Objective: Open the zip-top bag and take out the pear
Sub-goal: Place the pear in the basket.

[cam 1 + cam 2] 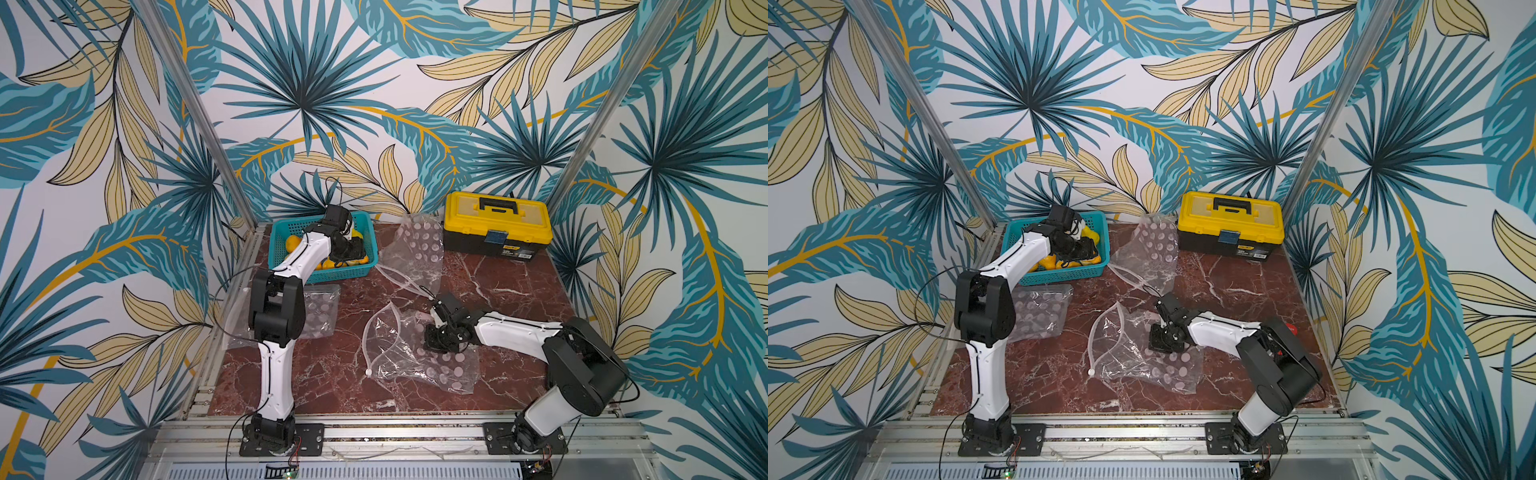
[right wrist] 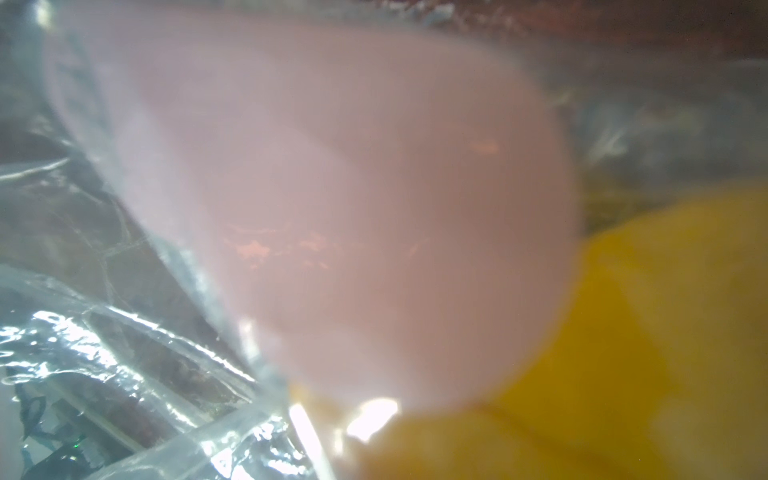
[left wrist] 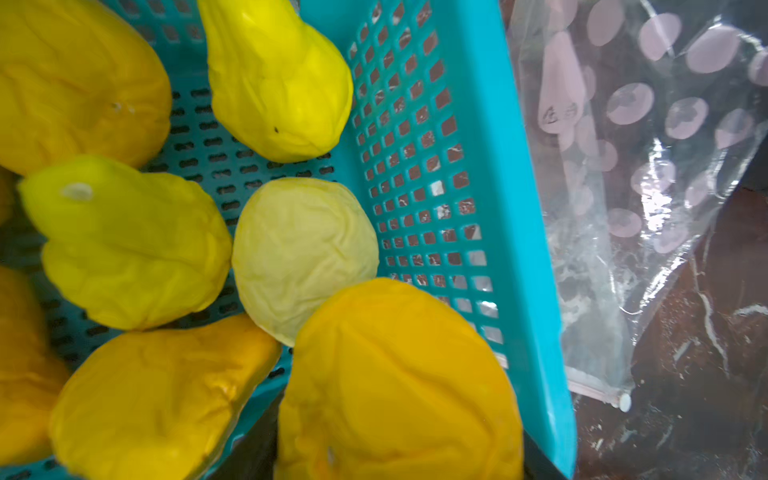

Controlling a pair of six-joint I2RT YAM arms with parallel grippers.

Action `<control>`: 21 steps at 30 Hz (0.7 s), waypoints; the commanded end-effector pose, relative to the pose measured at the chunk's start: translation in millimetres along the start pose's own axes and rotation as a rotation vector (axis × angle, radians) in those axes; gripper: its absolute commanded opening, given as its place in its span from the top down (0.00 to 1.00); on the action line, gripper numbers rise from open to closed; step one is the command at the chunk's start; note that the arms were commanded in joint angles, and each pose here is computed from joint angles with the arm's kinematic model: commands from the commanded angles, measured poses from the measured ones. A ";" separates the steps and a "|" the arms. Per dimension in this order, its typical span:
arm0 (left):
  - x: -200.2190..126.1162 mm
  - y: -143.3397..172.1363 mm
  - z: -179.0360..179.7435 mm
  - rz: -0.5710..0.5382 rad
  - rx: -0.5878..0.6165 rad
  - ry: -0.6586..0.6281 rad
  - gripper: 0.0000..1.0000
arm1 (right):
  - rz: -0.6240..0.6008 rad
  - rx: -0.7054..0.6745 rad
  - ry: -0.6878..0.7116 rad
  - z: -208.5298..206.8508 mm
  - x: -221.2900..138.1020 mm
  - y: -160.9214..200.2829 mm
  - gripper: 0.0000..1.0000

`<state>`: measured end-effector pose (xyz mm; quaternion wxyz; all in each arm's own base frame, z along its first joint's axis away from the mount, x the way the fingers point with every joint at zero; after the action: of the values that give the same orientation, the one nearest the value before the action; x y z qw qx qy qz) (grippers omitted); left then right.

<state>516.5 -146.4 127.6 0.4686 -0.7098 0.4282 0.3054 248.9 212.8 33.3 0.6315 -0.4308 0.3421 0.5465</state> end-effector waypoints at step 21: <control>-80.6 -31.4 -25.8 -0.134 0.051 0.045 0.13 | 0.063 0.018 0.119 -12.4 -30.4 9.1 0.80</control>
<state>518.3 -141.8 157.8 0.4813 -0.7112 0.4191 0.2948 239.5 202.2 40.0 0.6102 -0.4280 0.3812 0.5469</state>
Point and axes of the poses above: each gripper's point midway between its finger pads, its own x axis out along the fingers, its own z axis along the line the jaws close on, y = z × x, the point moved 2 cm from there along -x, back along the fingers, and after that the axes turned 6 degrees about -x, right-handed, at the moved point
